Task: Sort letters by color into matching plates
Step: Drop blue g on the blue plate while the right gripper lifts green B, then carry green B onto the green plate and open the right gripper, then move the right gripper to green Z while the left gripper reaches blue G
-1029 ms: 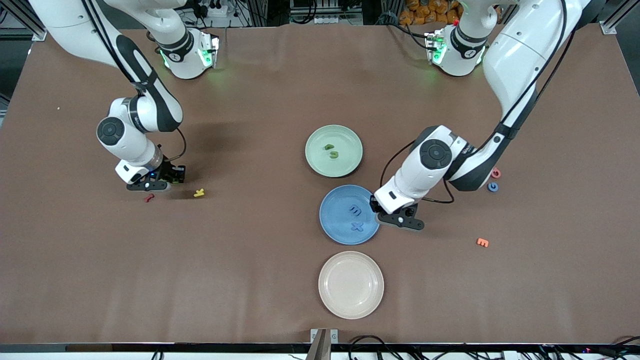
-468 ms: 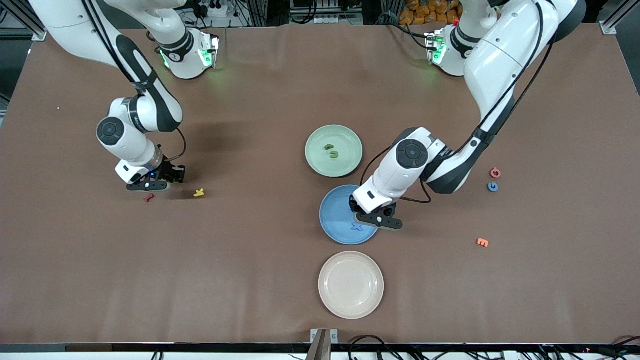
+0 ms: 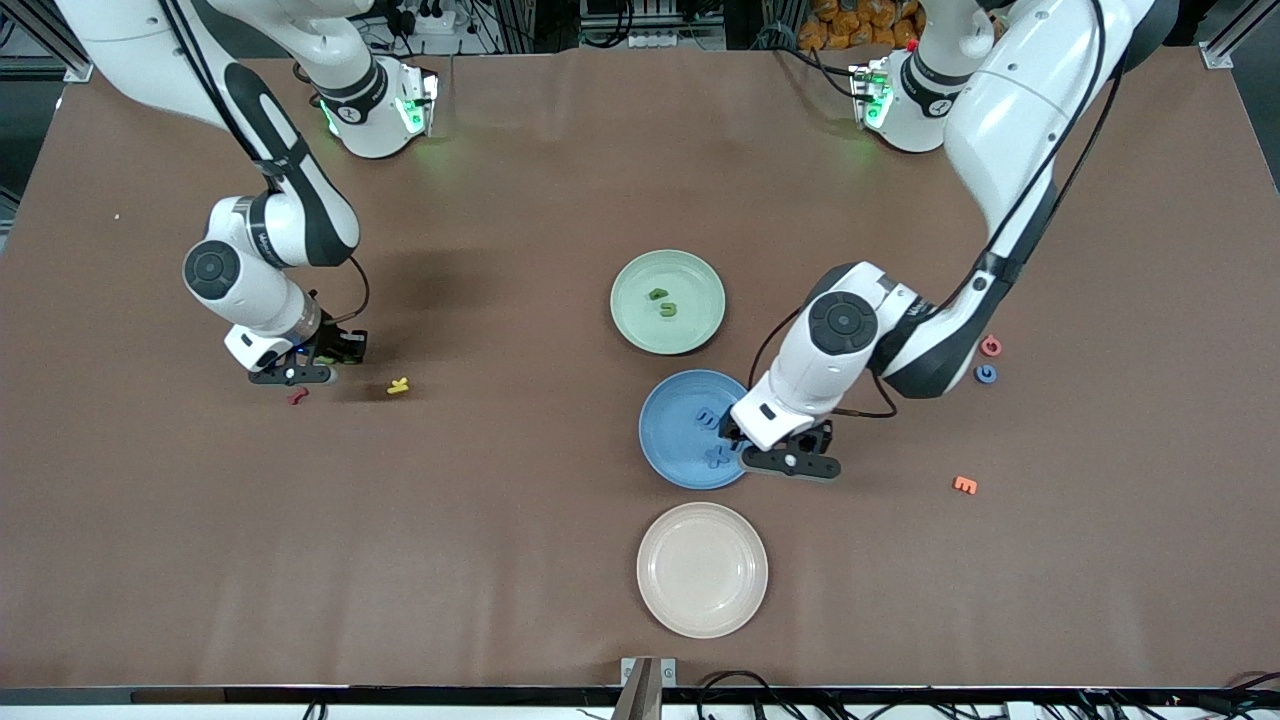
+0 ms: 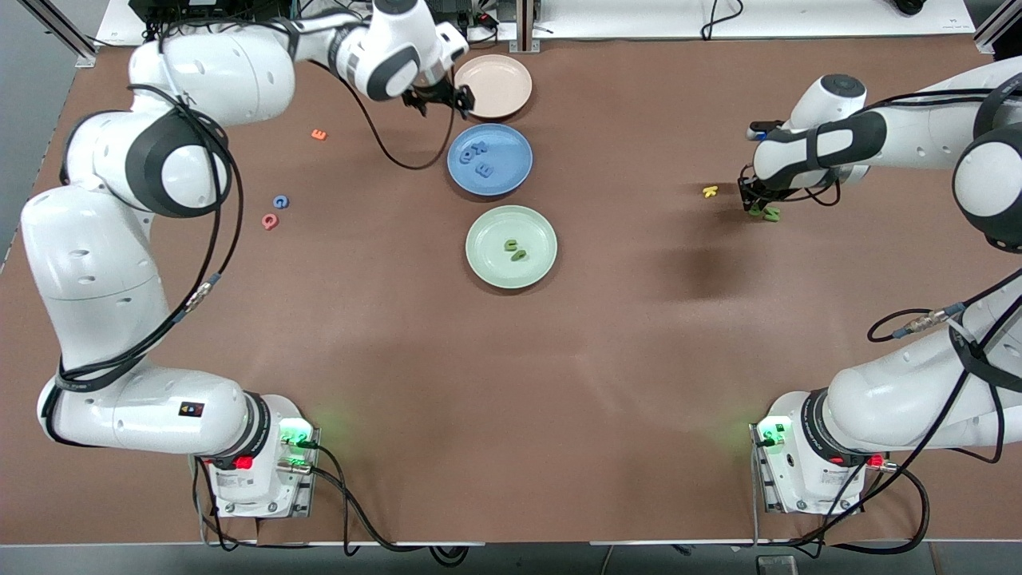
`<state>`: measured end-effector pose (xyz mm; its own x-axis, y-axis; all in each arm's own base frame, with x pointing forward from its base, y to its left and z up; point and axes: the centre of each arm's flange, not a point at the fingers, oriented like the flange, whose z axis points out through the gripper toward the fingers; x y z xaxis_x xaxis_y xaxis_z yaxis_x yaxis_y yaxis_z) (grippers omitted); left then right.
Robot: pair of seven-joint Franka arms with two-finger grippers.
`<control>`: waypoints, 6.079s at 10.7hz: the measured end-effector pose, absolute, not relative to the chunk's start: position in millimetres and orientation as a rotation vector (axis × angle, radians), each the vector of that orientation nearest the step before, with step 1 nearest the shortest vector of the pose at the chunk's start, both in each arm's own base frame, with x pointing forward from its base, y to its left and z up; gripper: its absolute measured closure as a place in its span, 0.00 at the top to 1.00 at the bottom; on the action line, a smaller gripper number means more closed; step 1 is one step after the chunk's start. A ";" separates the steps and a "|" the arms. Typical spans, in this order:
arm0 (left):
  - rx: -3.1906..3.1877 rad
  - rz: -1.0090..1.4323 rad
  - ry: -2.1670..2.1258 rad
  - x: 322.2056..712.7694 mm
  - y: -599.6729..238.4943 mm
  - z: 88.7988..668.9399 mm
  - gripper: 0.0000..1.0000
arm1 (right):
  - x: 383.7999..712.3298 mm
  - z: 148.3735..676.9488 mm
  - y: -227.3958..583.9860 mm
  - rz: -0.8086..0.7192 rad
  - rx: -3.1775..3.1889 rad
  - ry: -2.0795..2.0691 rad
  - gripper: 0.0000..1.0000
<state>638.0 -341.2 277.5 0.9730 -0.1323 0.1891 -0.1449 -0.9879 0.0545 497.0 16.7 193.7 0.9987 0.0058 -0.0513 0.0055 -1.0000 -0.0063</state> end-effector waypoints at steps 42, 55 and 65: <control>3.133 -0.100 -0.361 549.4 36.6 181.6 1.00 | 370.5 212.2 541.8 -0.005 -2.849 0.840 0.57; 3.143 -0.056 -0.321 533.8 48.6 177.0 0.35 | 450.5 308.9 466.2 -0.045 -2.857 0.835 1.00; 3.173 -0.052 -0.195 575.3 0.8 238.0 0.35 | 522.5 340.9 203.7 0.283 -3.007 0.637 1.00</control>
<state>575.3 0.8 238.0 0.9920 -0.1215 -0.0349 -0.1227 -0.9918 -0.0358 522.5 203.7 340.9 0.8980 -0.3969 -0.1898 -0.4069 -0.9133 -0.0155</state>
